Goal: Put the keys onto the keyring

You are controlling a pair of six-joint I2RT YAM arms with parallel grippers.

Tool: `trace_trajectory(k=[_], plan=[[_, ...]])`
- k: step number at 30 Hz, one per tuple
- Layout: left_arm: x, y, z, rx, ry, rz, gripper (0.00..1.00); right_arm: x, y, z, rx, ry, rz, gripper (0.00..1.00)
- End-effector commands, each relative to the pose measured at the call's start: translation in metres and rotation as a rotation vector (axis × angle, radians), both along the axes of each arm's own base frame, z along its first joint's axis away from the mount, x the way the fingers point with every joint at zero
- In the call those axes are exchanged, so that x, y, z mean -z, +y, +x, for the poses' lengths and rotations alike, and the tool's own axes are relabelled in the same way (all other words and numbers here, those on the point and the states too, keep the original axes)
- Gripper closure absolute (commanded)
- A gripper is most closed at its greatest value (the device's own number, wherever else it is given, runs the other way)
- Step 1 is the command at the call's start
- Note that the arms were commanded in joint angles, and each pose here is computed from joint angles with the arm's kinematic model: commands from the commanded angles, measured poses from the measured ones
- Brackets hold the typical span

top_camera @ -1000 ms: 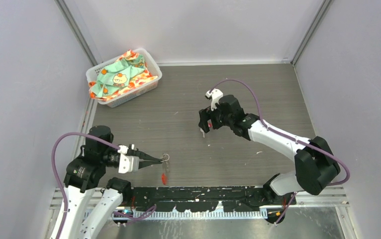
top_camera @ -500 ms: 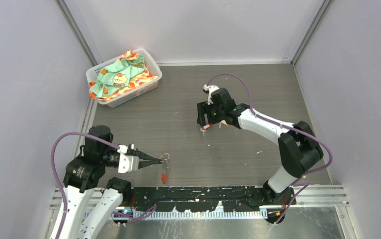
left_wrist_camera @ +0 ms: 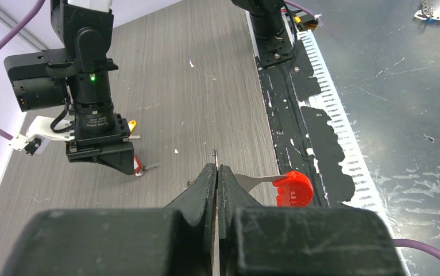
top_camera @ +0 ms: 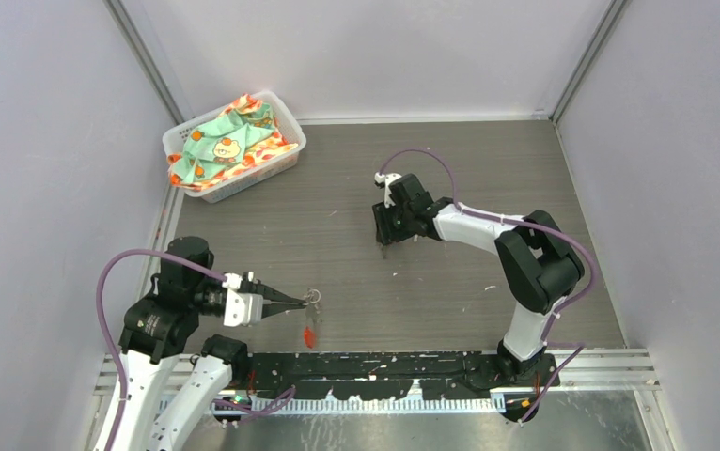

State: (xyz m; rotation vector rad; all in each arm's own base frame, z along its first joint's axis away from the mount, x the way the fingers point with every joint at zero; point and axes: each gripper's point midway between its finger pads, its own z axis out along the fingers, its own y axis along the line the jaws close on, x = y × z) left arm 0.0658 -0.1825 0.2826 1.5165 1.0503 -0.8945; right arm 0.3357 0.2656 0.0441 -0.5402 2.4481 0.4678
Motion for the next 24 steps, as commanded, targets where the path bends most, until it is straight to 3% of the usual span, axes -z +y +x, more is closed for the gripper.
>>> trace_trajectory(k=[1, 6, 11, 18, 24], plan=[[-0.014, -0.001, 0.001, 0.004, -0.049, -0.017, 1.0, -0.021, 0.016, 0.018, -0.035, -0.088, 0.059, 0.53], [-0.014, -0.001, 0.002, 0.003, -0.05, -0.015, 1.0, -0.012, 0.021, 0.018, -0.062, -0.076, 0.057, 0.72], [-0.015, 0.0, 0.003, -0.003, -0.059, -0.013, 1.0, -0.002, 0.02, 0.018, -0.066, -0.067, 0.031, 0.71], [-0.015, -0.001, 0.003, -0.001, -0.058, -0.014, 1.0, 0.003, 0.017, 0.018, -0.058, -0.063, 0.015, 0.59], [-0.016, 0.0, 0.004, -0.007, -0.076, -0.012, 1.0, 0.01, 0.02, 0.014, -0.068, -0.045, 0.006, 0.61]])
